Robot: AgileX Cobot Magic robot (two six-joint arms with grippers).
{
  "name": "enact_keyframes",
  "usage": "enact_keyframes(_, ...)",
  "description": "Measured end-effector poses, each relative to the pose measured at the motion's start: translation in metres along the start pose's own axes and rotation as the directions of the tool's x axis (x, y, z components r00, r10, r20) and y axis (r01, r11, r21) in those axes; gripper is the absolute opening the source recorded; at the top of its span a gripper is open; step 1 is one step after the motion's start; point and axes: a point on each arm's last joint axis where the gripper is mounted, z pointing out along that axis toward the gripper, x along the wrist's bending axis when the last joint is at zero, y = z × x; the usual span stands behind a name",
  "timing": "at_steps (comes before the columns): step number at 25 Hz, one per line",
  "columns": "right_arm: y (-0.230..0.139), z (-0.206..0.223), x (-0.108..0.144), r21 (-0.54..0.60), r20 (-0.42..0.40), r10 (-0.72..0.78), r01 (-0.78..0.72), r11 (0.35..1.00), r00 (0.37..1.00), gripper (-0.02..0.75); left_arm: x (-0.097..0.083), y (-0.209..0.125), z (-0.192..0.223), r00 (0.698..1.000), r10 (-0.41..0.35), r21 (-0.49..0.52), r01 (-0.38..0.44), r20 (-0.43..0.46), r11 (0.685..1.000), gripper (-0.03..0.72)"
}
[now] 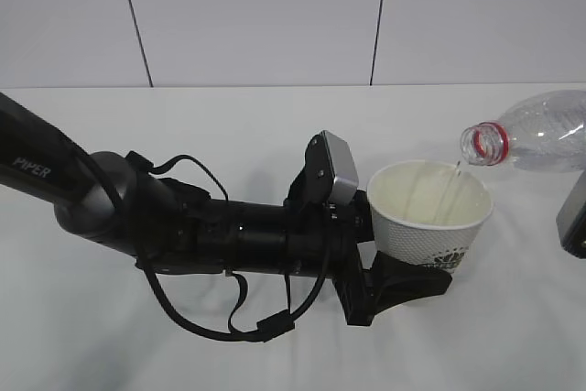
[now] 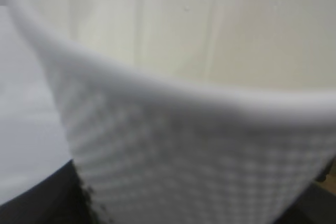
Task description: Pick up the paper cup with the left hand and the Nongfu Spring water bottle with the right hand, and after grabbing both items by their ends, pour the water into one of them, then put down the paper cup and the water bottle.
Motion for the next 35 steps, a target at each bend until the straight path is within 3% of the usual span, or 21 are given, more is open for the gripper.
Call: enact_keyframes(35, 0.0, 0.0, 0.0, 0.0, 0.0, -0.016, 0.016, 1.0, 1.0, 0.472, -0.0001, -0.0001, 0.0, 1.0, 0.001, 0.001, -0.001, 0.002, 1.0, 0.543)
